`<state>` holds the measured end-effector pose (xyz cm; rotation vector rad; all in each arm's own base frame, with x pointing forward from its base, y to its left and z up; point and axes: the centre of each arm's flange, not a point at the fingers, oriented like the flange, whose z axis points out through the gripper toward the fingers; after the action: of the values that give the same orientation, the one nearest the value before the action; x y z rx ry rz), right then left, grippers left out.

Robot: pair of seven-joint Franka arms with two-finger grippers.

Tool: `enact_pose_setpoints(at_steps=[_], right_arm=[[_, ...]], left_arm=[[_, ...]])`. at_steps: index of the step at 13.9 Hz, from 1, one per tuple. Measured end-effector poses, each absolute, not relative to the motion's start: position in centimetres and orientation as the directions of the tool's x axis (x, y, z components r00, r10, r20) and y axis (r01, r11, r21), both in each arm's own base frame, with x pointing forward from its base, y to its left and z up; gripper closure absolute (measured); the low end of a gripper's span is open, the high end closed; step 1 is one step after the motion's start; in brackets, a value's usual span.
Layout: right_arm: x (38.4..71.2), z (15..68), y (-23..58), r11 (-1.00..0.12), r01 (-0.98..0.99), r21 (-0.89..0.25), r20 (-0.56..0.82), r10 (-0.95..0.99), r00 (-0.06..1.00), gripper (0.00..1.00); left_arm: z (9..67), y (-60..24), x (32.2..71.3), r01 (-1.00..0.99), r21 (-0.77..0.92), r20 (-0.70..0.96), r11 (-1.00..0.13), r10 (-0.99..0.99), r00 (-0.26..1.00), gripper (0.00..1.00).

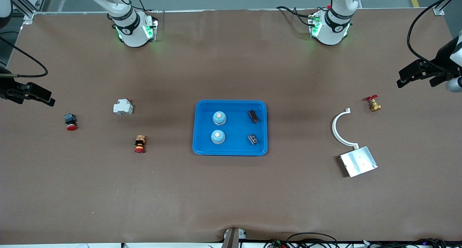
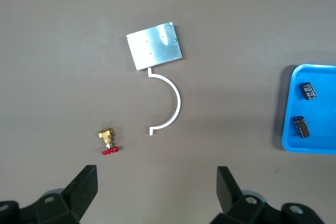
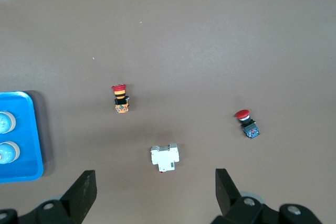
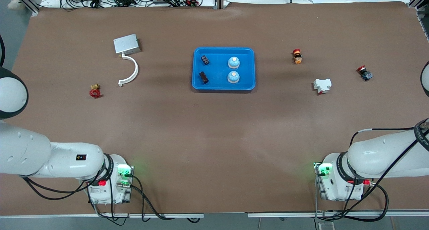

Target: Place electrolytic capacitor and blue bell in tray

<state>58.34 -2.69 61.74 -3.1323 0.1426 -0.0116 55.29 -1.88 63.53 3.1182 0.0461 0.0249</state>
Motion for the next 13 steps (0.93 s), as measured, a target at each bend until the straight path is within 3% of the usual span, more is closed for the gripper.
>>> enact_pose_setpoints(at_steps=[13], right_arm=[[54.6,64.2,-5.0,-0.995,-0.091,-0.035,-0.019,-0.091,0.996,0.0]], left_arm=[[63.5,-1.9,55.3,0.03,0.023,0.014,-0.999,0.03,0.999,0.0]])
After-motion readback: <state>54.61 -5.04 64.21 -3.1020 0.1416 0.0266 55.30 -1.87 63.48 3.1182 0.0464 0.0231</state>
